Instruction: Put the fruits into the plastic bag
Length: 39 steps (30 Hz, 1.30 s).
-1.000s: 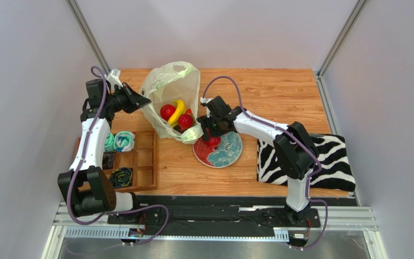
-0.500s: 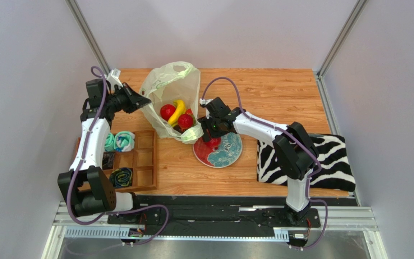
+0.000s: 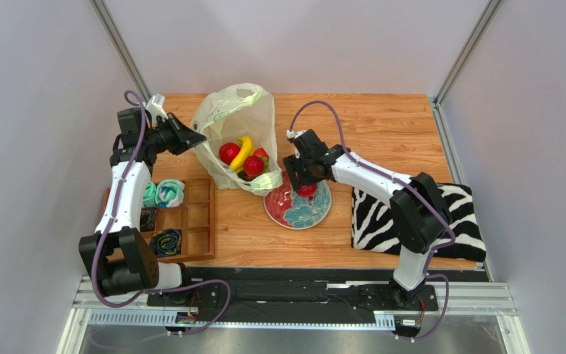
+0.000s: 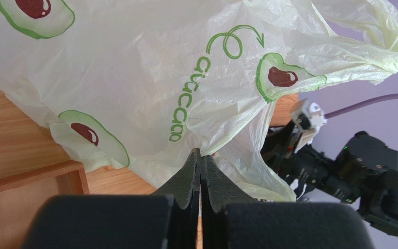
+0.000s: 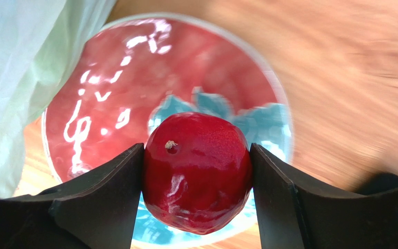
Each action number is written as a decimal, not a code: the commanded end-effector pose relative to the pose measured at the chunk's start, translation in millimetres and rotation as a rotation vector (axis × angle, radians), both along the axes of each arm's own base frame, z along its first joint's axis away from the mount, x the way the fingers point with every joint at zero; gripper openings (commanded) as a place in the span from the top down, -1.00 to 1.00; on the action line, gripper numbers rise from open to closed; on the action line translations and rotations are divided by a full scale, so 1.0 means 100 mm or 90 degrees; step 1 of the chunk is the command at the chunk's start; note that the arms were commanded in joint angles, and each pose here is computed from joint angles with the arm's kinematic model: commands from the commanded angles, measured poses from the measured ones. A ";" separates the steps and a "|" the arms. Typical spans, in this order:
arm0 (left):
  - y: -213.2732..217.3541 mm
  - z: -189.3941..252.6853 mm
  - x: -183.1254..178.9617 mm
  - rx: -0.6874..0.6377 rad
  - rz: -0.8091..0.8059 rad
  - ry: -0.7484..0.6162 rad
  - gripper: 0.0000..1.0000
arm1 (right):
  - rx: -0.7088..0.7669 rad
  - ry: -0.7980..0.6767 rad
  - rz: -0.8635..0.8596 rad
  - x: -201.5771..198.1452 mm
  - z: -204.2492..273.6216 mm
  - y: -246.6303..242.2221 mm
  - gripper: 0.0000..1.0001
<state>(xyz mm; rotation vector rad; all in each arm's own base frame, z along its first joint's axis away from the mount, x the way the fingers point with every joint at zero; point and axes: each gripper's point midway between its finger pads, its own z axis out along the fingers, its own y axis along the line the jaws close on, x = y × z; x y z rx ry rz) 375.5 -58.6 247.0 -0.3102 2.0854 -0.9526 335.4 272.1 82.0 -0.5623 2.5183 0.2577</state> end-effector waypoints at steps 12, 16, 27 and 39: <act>0.04 0.17 0.00 0.019 -0.006 -0.041 1.00 | 0.258 -0.262 -0.036 0.52 2.18 0.40 0.34; 0.03 0.19 0.00 0.019 -0.005 -0.043 1.00 | 0.283 -0.253 0.024 0.40 2.31 0.81 0.33; 0.02 0.17 -0.04 0.014 -0.005 -0.040 1.00 | 0.252 -0.175 0.152 0.19 1.90 1.71 0.34; 0.02 0.17 -0.03 0.009 -0.004 -0.040 1.00 | 0.204 -0.149 0.167 0.24 1.51 1.86 0.01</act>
